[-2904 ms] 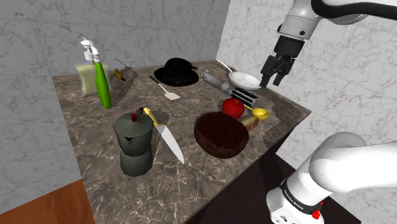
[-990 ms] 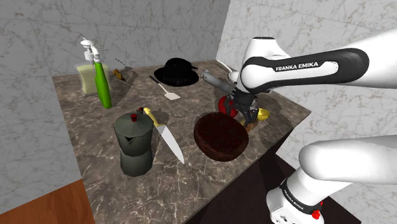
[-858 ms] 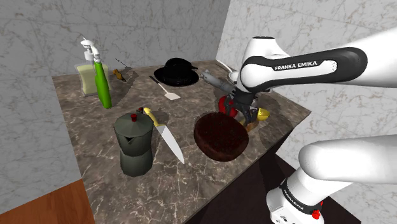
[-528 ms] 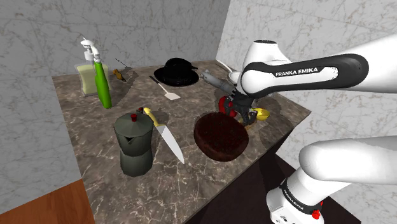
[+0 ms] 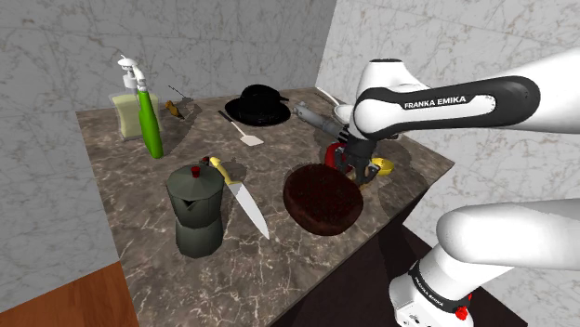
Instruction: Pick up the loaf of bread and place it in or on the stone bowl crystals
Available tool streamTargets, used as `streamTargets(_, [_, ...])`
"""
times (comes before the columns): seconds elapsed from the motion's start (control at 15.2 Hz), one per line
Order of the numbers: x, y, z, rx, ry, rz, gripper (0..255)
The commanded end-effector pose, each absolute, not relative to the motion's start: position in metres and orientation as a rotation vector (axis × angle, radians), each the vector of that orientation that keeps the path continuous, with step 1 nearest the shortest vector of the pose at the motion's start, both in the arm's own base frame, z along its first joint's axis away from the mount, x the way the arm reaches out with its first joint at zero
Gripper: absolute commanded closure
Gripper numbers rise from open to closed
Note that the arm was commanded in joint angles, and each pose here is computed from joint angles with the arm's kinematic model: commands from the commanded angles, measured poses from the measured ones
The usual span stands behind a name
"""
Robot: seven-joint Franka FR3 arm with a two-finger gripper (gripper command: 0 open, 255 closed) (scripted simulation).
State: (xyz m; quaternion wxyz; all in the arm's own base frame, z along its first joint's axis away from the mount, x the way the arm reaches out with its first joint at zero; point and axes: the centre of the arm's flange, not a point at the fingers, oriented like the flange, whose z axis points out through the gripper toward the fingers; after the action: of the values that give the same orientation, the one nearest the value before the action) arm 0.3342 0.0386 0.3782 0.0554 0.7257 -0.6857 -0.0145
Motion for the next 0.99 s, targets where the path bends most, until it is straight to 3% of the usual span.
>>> streamTargets(0.0, [0.329, 0.031, 0.376, 2.168, -2.076, -0.097, 255])
streamTargets(0.92, [0.329, 0.031, 0.450, 2.168, -2.076, -0.097, 255])
